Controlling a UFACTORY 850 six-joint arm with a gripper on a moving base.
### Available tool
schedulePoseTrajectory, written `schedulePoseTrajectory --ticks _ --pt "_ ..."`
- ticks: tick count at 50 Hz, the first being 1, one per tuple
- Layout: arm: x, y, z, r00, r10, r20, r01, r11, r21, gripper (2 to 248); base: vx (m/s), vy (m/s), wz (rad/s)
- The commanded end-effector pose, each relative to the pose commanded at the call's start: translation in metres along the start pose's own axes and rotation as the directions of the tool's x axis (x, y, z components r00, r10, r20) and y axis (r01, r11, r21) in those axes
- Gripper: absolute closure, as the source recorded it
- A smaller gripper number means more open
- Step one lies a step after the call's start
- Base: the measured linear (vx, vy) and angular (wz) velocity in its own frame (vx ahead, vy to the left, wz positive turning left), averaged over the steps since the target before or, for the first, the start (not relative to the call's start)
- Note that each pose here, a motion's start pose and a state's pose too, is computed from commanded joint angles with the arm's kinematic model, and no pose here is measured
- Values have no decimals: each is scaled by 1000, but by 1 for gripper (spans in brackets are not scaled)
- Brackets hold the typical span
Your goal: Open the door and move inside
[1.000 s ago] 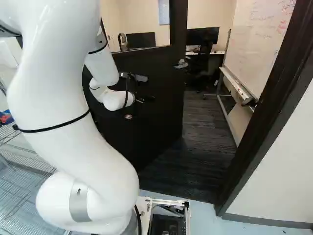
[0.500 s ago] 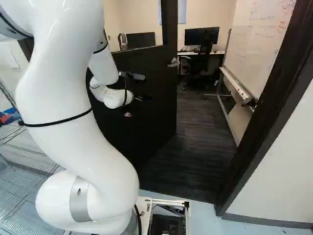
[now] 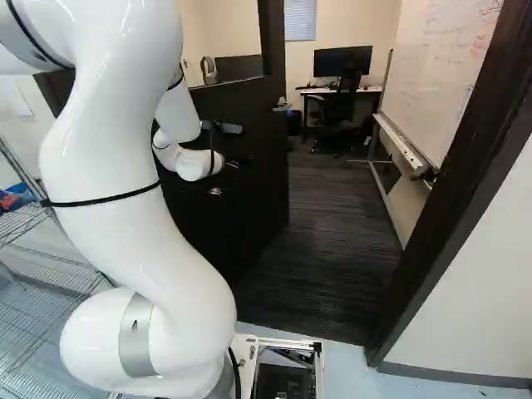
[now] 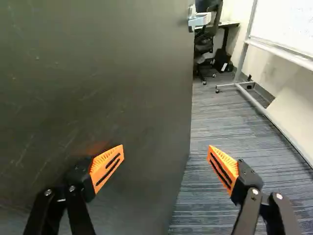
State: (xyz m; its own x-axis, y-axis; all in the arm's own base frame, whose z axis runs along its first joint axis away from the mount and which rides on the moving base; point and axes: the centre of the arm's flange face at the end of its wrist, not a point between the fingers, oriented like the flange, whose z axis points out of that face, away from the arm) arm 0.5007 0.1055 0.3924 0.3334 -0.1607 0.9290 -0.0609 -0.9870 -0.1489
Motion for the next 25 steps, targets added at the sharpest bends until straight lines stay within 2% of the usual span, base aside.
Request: schedulePoseTrajectory --ticks 25 --pt "3 -21 23 999 -39 -10 40 998 57 3 0 0 0"
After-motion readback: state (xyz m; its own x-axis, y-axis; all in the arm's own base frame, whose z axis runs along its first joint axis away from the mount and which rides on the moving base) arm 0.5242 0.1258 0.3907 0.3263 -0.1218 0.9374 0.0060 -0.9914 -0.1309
